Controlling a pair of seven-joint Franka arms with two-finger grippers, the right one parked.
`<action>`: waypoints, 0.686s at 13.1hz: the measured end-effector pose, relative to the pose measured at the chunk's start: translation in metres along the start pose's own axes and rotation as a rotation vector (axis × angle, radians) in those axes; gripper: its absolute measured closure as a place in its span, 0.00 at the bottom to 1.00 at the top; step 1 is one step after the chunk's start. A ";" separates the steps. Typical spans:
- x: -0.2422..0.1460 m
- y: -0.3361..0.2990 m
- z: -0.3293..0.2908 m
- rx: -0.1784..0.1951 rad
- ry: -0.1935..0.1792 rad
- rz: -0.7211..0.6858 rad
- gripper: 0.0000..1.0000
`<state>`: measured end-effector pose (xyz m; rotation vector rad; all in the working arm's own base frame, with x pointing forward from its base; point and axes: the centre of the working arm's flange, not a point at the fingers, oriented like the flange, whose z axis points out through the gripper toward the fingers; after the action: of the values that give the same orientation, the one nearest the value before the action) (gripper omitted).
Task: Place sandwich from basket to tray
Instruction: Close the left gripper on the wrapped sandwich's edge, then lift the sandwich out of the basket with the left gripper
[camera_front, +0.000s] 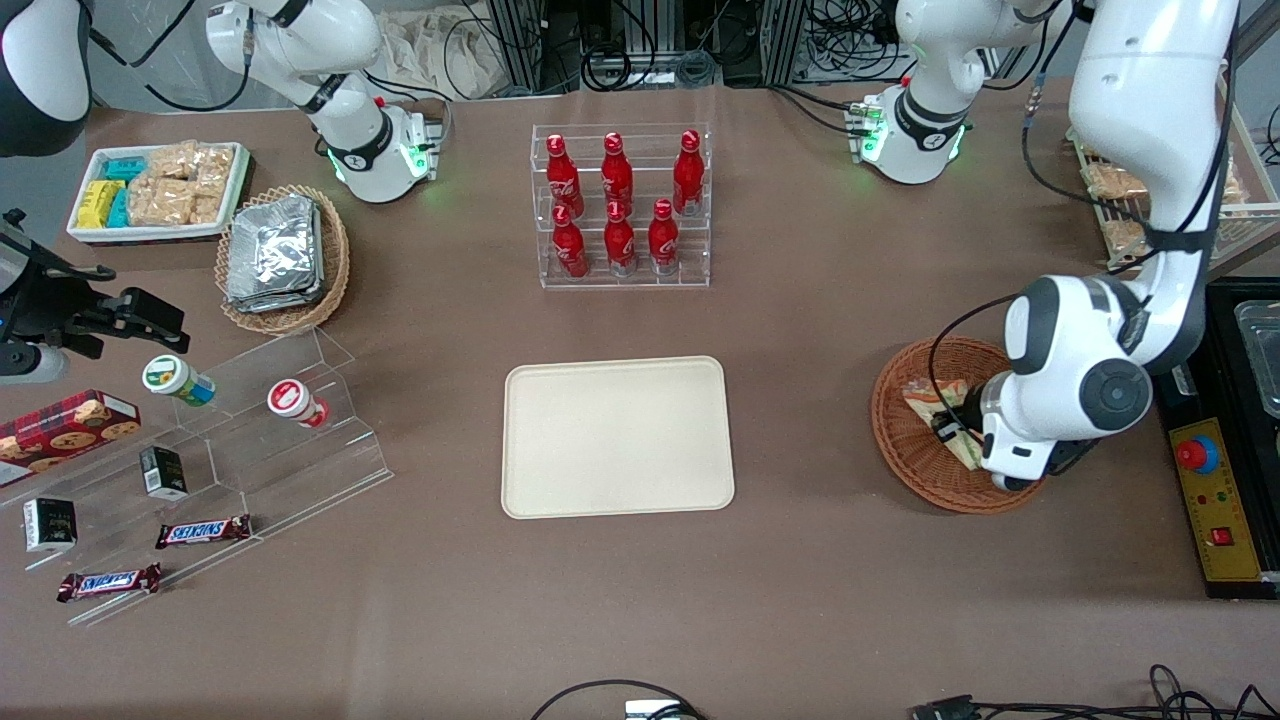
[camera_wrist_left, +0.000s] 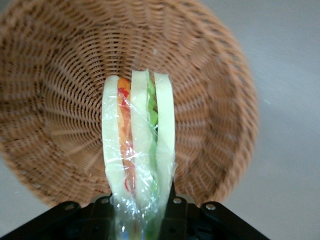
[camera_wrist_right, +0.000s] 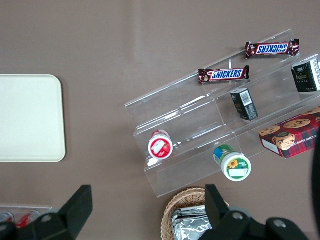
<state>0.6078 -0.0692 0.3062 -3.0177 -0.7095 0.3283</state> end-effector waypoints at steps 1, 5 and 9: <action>-0.009 0.002 -0.026 -0.010 0.025 0.059 0.70; -0.057 0.041 -0.112 -0.039 0.093 0.327 0.81; -0.109 0.124 -0.130 -0.120 0.041 0.420 0.81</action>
<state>0.5937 -0.2258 0.4459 -3.2583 -0.0864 0.2352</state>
